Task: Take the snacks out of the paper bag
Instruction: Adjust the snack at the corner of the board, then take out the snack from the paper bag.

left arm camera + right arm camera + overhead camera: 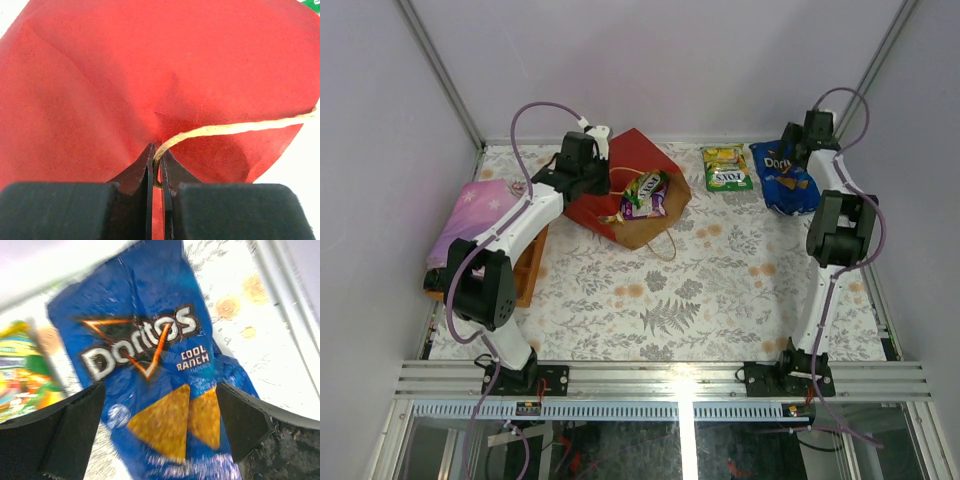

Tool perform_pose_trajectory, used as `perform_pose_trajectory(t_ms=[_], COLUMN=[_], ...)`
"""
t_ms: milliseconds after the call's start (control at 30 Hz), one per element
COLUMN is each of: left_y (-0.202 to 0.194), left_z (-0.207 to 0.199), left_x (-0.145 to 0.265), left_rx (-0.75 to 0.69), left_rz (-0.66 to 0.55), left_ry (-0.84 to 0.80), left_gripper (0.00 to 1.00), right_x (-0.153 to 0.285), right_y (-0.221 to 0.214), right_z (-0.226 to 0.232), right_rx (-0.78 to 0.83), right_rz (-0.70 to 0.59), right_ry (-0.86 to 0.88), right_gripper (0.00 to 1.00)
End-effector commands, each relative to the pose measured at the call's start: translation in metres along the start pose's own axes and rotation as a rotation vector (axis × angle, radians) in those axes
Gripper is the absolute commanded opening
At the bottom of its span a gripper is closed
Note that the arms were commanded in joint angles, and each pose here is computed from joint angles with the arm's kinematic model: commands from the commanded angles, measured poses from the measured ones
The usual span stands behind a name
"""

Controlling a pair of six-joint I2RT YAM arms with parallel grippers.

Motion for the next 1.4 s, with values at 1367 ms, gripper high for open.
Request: perform_pose_trajectory(t_ms=[1367], left_y=[0.015], left_z=[0.045], left_x=[0.008], left_rx=[0.09], left_rz=[-0.074], left_ry=[-0.043], left_gripper=[0.05], right_x=[0.218], right_y=[-0.151], right_z=[0.323], right_rx=[-0.637], right_rz=[-0.173], right_ry=[0.74], right_gripper=[0.78])
Point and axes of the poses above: each gripper's point midway between its finger pads, its own x axis back along the fingers, its own z axis along the line the jaws close on, y = z × x, the point moved 2 cm from there along x, back along the fingers, and after that the axes turned 7 degrees about x, right-handed, at the moved point
